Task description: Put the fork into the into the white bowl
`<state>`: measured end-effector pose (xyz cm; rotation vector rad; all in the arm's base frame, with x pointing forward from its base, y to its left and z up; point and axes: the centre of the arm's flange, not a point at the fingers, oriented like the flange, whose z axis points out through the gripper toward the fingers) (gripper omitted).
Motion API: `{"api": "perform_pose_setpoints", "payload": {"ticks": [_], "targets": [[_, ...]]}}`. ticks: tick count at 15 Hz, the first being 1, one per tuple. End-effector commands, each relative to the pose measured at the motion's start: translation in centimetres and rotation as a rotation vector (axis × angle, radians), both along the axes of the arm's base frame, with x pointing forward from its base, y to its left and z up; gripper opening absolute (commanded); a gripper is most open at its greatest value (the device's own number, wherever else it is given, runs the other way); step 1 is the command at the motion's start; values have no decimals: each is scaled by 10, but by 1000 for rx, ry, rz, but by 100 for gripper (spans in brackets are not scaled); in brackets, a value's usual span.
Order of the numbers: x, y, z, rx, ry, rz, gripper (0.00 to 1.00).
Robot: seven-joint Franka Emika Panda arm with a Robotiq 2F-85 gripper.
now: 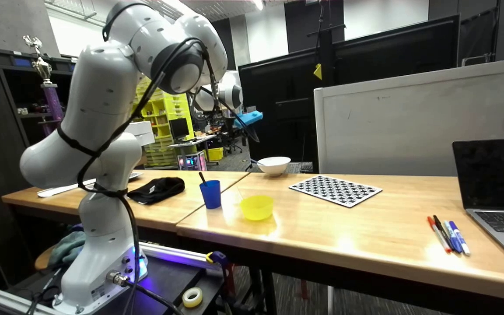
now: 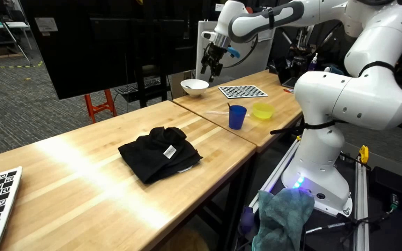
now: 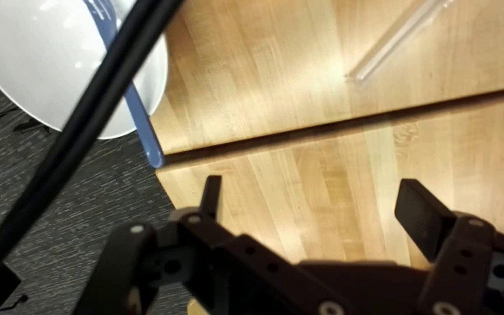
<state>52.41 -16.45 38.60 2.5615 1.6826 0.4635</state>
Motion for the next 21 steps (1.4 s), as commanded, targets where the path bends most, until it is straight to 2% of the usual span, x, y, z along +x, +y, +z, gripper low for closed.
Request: {"api": "perform_pose_setpoints", "payload": {"ticks": [1,5,8,14,17,18,21], "targets": [[-33,25,23,54,68,-162,100],[-52,50,25,135,155,-358,100],[-65,65,18,164,225,-501,100],[-91,98,-5,199,321,-804,100],[-96,112,-16,196,324,-960,100],[-89,100,-14,220,334,-865,100],[-90,108,-25,186,338,-929,100]]}}
